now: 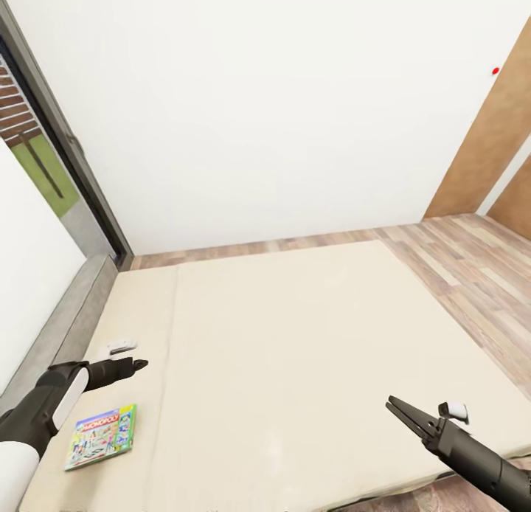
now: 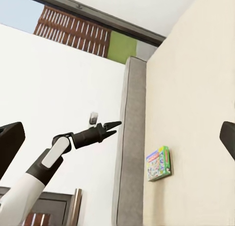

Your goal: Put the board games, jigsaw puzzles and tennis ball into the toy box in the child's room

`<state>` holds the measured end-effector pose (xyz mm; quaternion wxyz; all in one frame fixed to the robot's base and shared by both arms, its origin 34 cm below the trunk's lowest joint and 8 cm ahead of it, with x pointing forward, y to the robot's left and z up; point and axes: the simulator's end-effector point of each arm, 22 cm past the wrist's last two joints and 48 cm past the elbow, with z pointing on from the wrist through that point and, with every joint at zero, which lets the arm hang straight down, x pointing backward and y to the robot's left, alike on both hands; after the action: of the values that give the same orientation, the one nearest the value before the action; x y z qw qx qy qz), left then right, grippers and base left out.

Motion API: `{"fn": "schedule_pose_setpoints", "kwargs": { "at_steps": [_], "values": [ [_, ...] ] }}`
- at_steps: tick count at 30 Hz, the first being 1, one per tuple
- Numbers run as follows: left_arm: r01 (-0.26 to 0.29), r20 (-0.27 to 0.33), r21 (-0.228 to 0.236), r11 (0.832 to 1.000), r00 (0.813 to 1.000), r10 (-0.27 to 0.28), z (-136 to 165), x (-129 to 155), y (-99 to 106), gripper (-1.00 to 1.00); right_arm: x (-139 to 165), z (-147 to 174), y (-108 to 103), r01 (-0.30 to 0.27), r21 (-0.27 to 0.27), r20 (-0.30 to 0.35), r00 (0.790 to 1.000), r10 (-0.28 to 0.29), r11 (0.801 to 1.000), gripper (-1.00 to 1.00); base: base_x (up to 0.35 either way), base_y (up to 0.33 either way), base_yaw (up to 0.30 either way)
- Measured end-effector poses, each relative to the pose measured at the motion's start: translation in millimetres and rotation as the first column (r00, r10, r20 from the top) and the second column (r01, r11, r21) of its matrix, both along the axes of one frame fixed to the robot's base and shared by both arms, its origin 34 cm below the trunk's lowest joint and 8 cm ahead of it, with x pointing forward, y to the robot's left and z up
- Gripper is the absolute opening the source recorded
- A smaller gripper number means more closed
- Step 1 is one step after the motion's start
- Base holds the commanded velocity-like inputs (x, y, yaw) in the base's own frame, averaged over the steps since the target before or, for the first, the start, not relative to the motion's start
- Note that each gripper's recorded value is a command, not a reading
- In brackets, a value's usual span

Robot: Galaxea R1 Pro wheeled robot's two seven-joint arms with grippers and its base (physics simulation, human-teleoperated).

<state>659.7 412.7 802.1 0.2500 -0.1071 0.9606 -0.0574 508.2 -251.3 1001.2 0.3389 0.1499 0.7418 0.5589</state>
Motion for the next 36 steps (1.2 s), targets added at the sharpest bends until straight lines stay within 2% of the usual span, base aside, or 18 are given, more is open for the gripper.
{"fn": "schedule_pose_setpoints", "kwargs": {
  "at_steps": [18, 36],
  "values": [
    [-0.006, -0.025, -0.002, 1.0, 1.0, 0.006, -14.0, -5.6, 1.5, 1.0, 0.2, -11.2, -0.6, 0.0, -0.004, -0.027, 1.0, -0.001, 1.0, 1.0, 0.0, 0.0, 0.137],
    [-0.005, -0.041, 0.0, 1.0, 0.999, 0.005, -22.1, -9.1, 2.3, 1.0, 0.0, -17.3, -0.5, 0.002, -0.004, -0.042, 0.999, -0.002, 1.0, 1.0, 0.0, 0.0, 0.015]
  ]
}}
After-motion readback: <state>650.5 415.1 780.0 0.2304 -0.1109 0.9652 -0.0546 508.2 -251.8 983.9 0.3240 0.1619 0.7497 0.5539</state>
